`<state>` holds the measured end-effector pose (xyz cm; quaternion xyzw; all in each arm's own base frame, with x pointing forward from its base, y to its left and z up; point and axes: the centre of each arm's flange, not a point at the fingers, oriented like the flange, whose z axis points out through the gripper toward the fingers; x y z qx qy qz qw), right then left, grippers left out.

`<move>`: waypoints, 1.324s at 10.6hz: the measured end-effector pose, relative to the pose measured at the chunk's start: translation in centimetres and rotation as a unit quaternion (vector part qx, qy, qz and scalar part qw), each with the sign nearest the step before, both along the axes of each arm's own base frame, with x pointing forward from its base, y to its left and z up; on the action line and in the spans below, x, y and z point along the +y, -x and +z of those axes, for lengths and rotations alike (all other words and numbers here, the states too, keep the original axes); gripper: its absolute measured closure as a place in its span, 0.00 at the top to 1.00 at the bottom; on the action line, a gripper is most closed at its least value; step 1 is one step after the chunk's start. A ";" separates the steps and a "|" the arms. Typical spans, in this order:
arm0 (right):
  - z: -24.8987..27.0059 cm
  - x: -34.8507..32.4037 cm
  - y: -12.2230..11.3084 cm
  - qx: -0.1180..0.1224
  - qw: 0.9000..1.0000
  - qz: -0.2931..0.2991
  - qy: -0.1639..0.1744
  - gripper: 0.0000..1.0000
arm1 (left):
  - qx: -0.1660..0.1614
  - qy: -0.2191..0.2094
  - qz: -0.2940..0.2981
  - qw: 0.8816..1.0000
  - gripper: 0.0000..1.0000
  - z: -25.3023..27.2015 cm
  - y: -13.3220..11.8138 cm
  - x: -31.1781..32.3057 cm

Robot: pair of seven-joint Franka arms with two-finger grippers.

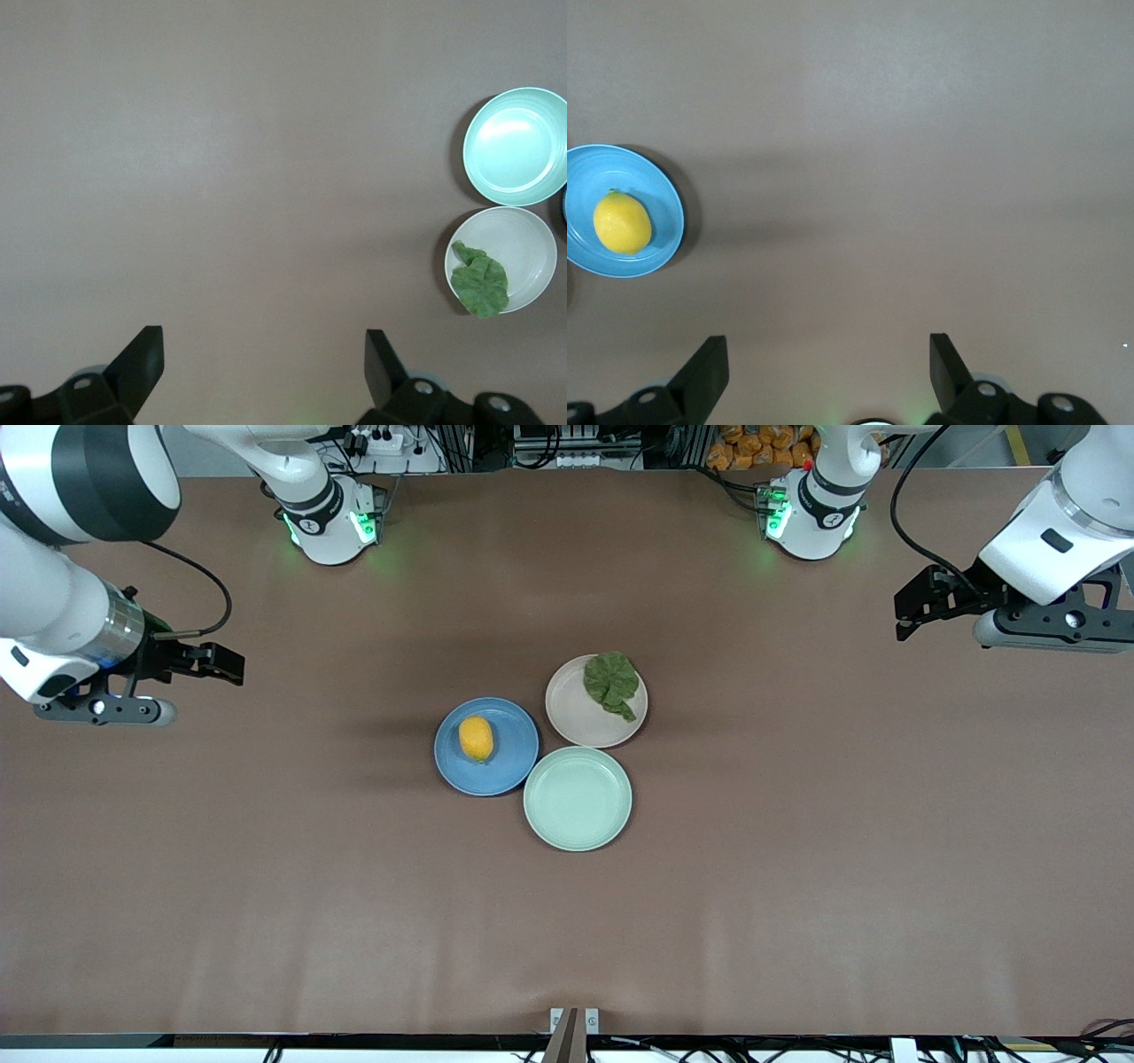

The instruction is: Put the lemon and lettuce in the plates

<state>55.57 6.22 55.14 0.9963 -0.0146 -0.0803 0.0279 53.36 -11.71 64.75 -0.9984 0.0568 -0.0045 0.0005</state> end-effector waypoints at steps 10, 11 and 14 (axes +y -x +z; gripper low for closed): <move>7.0 -5.7 0.2 -0.047 0.999 0.011 -0.013 1.00 | 0.000 0.000 -0.001 1.000 1.00 0.0 0.0 -0.1; 7.1 -6.0 0.3 -0.039 0.999 0.007 -0.020 1.00 | 0.000 0.000 -0.001 1.000 1.00 0.0 0.0 -0.1; 7.3 -6.4 0.4 -0.027 0.999 0.002 -0.026 1.00 | 0.004 0.000 -0.001 1.000 1.00 -0.3 -0.1 -0.1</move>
